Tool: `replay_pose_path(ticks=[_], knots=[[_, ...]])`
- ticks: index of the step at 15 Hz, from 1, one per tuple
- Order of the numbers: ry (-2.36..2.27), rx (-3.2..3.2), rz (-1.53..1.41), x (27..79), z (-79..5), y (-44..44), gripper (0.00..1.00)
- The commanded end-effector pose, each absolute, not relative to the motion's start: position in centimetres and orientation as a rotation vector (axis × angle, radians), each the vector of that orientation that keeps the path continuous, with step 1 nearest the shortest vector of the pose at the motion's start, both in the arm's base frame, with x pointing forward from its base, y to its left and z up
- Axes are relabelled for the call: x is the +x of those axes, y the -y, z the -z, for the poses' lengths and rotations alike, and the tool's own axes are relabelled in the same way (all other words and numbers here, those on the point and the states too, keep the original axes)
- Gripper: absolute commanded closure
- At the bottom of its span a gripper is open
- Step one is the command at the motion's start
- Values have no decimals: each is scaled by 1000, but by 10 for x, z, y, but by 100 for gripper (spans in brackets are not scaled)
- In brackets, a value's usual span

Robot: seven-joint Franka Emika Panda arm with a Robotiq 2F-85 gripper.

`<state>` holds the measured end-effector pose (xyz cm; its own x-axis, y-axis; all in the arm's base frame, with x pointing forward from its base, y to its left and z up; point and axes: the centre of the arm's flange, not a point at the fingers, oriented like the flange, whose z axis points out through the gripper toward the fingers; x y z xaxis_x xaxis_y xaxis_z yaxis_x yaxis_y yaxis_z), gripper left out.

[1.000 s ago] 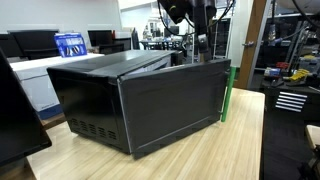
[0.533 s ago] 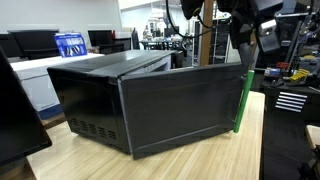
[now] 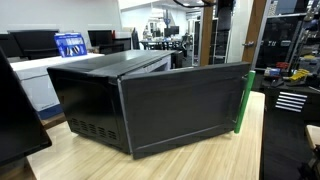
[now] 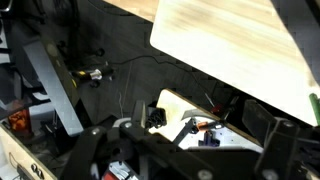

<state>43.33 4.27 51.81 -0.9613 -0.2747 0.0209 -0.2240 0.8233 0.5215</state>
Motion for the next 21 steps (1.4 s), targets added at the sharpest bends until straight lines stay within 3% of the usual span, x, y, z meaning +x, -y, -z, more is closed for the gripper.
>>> replay_pose_path(ticks=[1, 10, 20, 21], knots=[[3083, 290, 816, 451, -523, -25, 0], [3323, -5, 590, 486, -486, 31, 0], [3318, 27, 251, 478, -448, 12, 0], [3318, 29, 227, 477, -445, 10, 25]])
